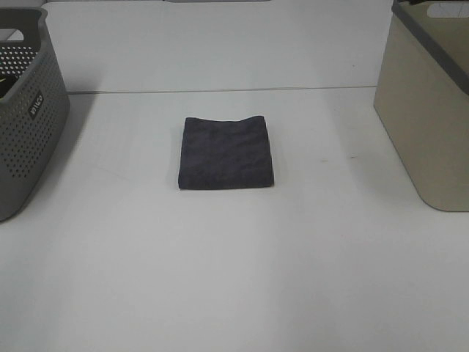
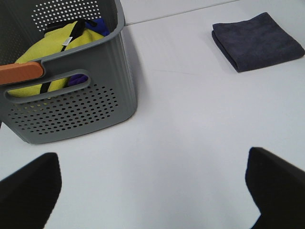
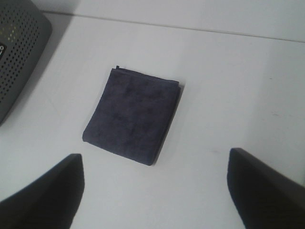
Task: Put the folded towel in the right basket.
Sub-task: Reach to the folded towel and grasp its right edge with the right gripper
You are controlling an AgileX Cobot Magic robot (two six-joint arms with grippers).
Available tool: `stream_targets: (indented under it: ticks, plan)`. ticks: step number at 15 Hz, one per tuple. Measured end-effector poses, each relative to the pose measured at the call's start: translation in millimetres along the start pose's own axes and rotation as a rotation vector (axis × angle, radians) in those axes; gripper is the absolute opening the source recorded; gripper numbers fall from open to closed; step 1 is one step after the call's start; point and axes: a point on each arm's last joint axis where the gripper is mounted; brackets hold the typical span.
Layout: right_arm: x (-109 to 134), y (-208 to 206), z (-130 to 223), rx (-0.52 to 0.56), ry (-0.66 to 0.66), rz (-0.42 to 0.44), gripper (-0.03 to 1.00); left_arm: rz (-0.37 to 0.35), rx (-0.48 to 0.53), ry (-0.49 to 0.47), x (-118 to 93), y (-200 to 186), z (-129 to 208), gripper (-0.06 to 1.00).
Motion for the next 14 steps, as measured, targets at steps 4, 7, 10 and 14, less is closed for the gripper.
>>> stream_targets:
  ticks: [4,7,10,14]
  plan:
    - [28.0,60.9,-8.4,0.090,-0.073,-0.092,0.76,0.000,0.000,0.000,0.0,0.0,0.0,0.99]
    - [30.4,113.2,-2.8,0.177,-0.062,-0.135,0.76,0.000,0.000,0.000,0.0,0.0,0.0,0.99]
    - [22.8,163.0,14.1,0.312,0.047,-0.166,0.76,0.000,0.000,0.000,0.0,0.0,0.0,0.99]
    - [11.4,222.6,29.2,0.423,0.141,-0.176,0.76,0.000,0.000,0.000,0.0,0.0,0.0,0.99]
Point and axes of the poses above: a point on each arm's last joint axis where the gripper is mounted, y pointing out along that axis toward the gripper, x along the wrist's bending axis when the last joint is at zero, z = x × y, and after that the axes turned 10 degrees about -y, right-handed
